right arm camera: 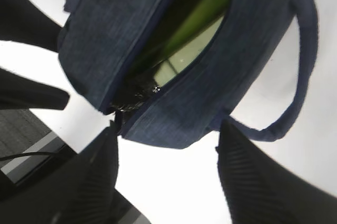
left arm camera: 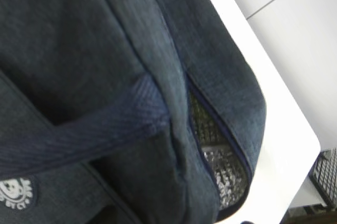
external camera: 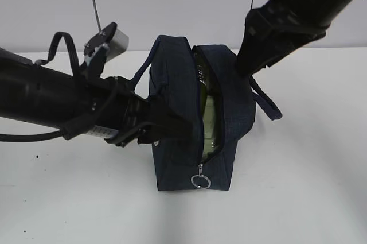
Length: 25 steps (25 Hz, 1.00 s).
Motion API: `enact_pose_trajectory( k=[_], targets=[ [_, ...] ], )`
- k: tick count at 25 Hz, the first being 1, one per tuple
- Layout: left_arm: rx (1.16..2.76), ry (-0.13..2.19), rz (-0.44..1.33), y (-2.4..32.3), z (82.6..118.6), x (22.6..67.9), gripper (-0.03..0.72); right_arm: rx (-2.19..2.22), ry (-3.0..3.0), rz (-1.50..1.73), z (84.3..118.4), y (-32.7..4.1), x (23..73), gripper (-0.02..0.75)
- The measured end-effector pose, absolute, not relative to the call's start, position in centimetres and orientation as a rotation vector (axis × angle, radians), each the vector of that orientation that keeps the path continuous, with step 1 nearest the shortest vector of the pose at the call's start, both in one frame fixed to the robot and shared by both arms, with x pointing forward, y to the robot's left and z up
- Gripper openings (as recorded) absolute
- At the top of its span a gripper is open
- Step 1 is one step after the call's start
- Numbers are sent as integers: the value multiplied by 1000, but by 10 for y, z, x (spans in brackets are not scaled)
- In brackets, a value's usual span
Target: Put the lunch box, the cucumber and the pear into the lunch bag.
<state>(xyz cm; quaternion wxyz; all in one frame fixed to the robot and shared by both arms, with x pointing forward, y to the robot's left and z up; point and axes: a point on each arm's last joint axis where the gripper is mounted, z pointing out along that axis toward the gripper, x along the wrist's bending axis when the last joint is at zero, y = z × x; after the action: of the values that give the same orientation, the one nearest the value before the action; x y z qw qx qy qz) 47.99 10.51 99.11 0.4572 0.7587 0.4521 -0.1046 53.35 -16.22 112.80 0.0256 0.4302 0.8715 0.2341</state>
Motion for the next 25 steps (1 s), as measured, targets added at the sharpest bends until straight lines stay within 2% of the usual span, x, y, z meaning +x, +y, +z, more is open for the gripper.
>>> enact_pose_trajectory(
  k=[2, 4, 12, 14, 19, 25],
  targets=[
    [1891, 1111, -267, 101, 985, 479, 397, 1301, 2713, 776, 1122, -164, 519, 451],
    [1901, 1118, -266, 100, 981, 480, 351, 1265, 2729, 823, 1112, -167, 503, 444],
    [1904, 1126, -251, 100, 979, 481, 25, 1086, 2755, 1007, 1076, -177, 451, 402],
    [1904, 1128, -248, 100, 979, 482, -2, 1056, 2768, 1066, 1065, -176, 444, 390],
    [1904, 1127, -249, 100, 979, 482, -8, 936, 2815, 1211, 1039, -171, 431, 372],
    [1904, 1127, -250, 100, 979, 481, -8, 900, 2816, 1246, 1036, -170, 429, 368]
  ],
)
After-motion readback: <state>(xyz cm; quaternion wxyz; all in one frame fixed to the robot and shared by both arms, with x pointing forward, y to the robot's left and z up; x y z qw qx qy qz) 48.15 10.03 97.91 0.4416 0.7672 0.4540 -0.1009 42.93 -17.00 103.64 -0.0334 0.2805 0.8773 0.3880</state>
